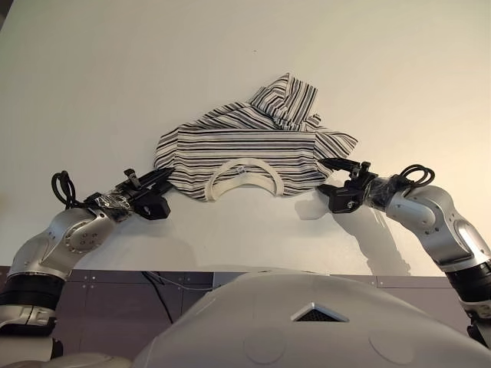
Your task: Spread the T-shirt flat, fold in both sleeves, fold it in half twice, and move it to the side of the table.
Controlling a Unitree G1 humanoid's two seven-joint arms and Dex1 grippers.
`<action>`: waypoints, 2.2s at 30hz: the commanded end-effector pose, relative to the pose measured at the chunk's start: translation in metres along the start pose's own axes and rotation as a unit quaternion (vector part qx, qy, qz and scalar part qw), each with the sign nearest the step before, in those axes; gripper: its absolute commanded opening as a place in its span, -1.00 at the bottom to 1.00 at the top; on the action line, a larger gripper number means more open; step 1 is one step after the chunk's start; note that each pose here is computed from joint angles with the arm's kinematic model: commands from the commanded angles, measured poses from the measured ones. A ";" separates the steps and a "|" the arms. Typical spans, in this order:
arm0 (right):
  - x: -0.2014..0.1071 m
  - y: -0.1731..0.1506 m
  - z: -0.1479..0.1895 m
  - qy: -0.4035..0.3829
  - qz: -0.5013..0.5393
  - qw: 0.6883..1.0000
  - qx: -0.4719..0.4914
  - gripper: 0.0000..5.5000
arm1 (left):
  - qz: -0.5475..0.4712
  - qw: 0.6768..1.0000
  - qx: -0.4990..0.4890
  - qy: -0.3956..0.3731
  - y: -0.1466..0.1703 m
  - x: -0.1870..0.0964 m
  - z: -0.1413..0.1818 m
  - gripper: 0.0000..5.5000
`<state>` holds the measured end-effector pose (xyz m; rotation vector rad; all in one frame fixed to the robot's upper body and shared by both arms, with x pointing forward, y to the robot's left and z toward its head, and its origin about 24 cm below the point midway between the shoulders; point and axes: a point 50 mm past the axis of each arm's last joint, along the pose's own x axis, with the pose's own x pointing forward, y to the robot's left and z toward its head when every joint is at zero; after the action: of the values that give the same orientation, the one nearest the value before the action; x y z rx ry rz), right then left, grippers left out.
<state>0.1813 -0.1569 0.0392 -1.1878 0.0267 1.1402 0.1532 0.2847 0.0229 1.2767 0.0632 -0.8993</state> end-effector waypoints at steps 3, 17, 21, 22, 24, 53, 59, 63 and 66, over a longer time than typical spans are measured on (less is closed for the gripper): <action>0.000 0.013 -0.011 0.035 0.022 0.999 0.009 -0.38 | -0.040 0.999 -0.011 0.018 -0.020 0.001 -0.004 -0.96; -0.008 -0.108 -0.018 -0.069 -0.299 0.917 0.256 -0.95 | 0.240 0.922 -0.291 -0.093 0.136 0.055 0.031 -0.96; -0.023 -0.180 -0.041 -0.088 -0.431 0.836 0.328 -0.95 | 0.340 0.880 -0.320 -0.088 0.209 0.070 0.027 -0.96; -0.023 -0.199 -0.044 -0.085 -0.462 0.822 0.324 -0.95 | 0.361 0.875 -0.316 -0.063 0.225 0.078 0.021 -0.96; -0.019 -0.238 -0.048 -0.063 -0.526 0.793 0.300 -0.95 | 0.407 0.862 -0.301 -0.020 0.260 0.094 0.013 -0.96; -0.030 -0.325 -0.026 -0.085 -0.650 0.728 0.202 -0.95 | 0.451 0.864 -0.203 -0.097 0.342 0.091 0.039 -0.96; -0.034 -0.338 -0.023 -0.032 -0.717 0.668 0.196 -0.95 | 0.547 0.817 -0.179 -0.021 0.372 0.087 0.051 -0.96; -0.027 -0.343 -0.014 -0.030 -0.726 0.660 0.192 -0.95 | 0.551 0.814 -0.182 -0.038 0.378 0.097 0.067 -0.96; -0.015 -0.339 -0.014 -0.024 -0.701 0.683 0.203 -0.95 | 0.522 0.831 -0.189 -0.040 0.370 0.112 0.071 -0.96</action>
<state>0.4178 -0.1590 0.2785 -0.4536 -0.5837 -0.2774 0.4210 0.1762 0.2839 0.6969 -0.4837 0.0694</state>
